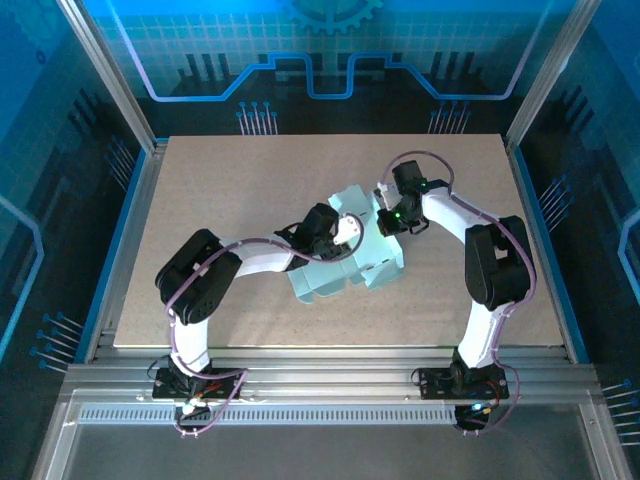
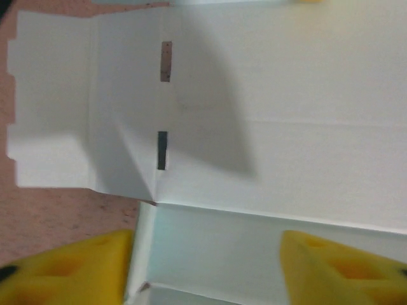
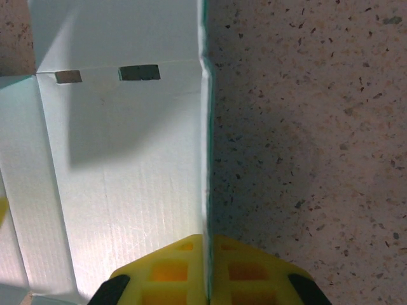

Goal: Fold the paper box

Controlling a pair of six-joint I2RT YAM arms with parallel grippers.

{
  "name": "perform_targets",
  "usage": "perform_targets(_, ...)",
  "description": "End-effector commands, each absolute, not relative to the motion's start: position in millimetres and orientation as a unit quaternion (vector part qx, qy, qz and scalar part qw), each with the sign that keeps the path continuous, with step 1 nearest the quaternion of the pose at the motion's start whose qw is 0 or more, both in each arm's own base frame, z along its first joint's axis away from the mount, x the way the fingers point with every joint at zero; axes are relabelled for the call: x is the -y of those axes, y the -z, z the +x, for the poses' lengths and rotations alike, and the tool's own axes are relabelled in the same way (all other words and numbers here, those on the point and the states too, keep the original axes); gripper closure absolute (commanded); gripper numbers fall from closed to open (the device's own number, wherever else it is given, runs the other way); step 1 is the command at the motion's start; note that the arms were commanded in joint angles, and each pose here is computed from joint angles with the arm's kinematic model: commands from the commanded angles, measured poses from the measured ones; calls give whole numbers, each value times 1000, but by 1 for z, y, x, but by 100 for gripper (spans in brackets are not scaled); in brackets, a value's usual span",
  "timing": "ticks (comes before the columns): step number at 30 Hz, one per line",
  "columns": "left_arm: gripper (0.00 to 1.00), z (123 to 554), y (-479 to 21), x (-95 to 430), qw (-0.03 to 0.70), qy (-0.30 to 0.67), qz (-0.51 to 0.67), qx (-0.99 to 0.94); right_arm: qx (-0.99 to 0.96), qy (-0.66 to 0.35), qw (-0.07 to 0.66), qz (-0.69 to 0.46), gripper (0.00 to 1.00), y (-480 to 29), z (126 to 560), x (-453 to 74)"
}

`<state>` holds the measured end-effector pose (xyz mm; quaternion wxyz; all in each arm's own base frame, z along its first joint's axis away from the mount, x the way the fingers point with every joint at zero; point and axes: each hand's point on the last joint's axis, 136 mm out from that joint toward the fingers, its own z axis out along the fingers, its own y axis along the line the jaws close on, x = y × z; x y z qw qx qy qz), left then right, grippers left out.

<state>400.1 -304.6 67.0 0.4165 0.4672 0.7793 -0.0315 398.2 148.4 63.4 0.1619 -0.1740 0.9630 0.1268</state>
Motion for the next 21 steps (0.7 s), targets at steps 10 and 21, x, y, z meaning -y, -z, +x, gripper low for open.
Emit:
perform_targets(10,12,424,-191,290,404,409,351,-739,-933,-139,188,-274,100,-86,395,-160)
perform_targets(21,34,455,-204,308,366,473,484,-639,-909,-119,197,-348,100,-94,393,-172)
